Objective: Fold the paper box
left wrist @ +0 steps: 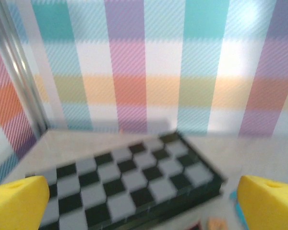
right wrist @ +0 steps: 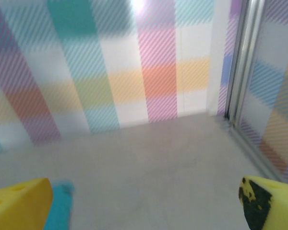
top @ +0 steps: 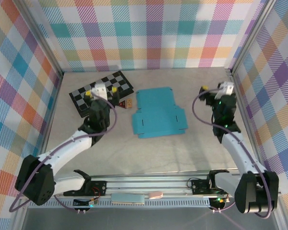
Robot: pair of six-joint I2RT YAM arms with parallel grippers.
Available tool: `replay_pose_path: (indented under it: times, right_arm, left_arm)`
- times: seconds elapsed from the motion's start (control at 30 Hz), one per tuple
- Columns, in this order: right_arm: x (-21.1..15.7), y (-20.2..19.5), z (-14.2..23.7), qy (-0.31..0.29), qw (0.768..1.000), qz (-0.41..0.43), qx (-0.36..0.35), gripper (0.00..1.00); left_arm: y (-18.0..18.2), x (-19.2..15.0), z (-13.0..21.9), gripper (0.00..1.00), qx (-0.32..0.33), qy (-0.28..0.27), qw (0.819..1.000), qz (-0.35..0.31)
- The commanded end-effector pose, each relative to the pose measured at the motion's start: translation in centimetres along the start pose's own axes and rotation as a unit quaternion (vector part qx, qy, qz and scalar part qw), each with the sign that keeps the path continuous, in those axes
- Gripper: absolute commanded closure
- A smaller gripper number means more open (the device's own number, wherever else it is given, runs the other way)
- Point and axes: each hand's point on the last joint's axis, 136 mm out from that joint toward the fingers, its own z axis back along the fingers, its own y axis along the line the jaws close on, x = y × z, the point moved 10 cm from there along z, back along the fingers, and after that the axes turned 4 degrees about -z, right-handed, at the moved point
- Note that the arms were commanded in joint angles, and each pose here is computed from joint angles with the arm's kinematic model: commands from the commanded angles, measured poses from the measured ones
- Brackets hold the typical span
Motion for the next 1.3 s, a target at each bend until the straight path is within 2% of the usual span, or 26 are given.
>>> replay_pose_path:
  times: [0.0,0.03,0.07,0.1,0.17,0.2,0.27,0.37,0.4,0.5,0.63,0.73,0.77,0.87,1.0,1.1,1.27]
  right_arm:
    - [4.8,-1.0,1.8,0.064,0.970,-0.178,-0.154,0.01]
    - [4.7,-1.5,2.4,0.113,0.943,-0.238,-0.203,0.01]
    - [4.3,-1.9,3.3,0.154,0.905,-0.293,-0.267,0.01]
    - [3.8,-2.1,3.5,0.179,0.890,-0.324,-0.266,0.01]
    - [4.3,-0.5,2.5,0.214,0.919,-0.314,-0.107,0.04]
    - [4.4,0.2,2.5,0.231,0.918,-0.314,-0.070,0.08]
    - [3.1,1.8,2.8,0.305,0.895,-0.324,-0.041,0.18]
    - [-1.2,4.4,3.2,0.447,0.845,-0.295,-0.004,0.29]
    - [-3.0,5.1,3.4,0.488,0.827,-0.279,-0.001,0.31]
    - [-7.1,6.3,3.5,0.557,0.788,-0.262,0.032,0.34]
    - [-9.3,6.7,2.0,0.581,0.767,-0.265,0.057,0.38]
    - [-10.3,7.4,0.3,0.597,0.753,-0.266,0.074,0.42]
    - [-10.7,7.5,-0.2,0.602,0.749,-0.268,0.072,0.43]
    - [-12.0,7.5,-1.5,0.610,0.740,-0.276,0.066,0.44]
    - [-12.7,7.4,-2.3,0.615,0.735,-0.279,0.058,0.46]
    - [-12.8,7.3,-2.2,0.617,0.734,-0.279,0.056,0.46]
    - [-12.5,7.0,-1.4,0.616,0.734,-0.281,0.052,0.45]
  left_arm:
    - [2.3,2.8,1.3,0.00,0.152,0.148,0.965,0.154]
    - [2.5,2.9,0.8,0.00,0.161,0.181,0.949,0.201]
    - [2.0,3.0,-0.4,0.00,0.097,0.230,0.940,0.234]
    - [1.2,2.7,-1.6,0.10,0.024,0.264,0.925,0.274]
    - [-0.5,1.7,-1.7,0.18,-0.029,0.304,0.895,0.324]
    - [-1.5,1.0,-1.4,0.20,-0.045,0.326,0.883,0.335]
    - [-4.0,-0.8,-0.3,0.29,-0.086,0.392,0.855,0.328]
    - [-6.7,-4.4,1.7,0.39,-0.113,0.482,0.820,0.288]
    - [-7.4,-5.9,2.3,0.40,-0.122,0.503,0.809,0.278]
    - [-7.8,-9.6,3.0,0.45,-0.125,0.543,0.782,0.280]
    - [-7.7,-10.4,1.7,0.47,-0.131,0.542,0.780,0.283]
    - [-7.8,-10.5,-0.7,0.47,-0.131,0.540,0.796,0.241]
    - [-7.6,-10.9,-1.8,0.48,-0.132,0.543,0.795,0.235]
    - [-7.3,-12.2,-5.1,0.57,-0.150,0.546,0.788,0.242]
    - [-8.0,-11.9,-8.1,0.61,-0.189,0.533,0.803,0.190]
    - [-8.8,-12.7,-9.4,0.64,-0.198,0.546,0.802,0.140]
    - [-9.7,-14.3,-10.3,0.62,-0.222,0.554,0.797,0.094]
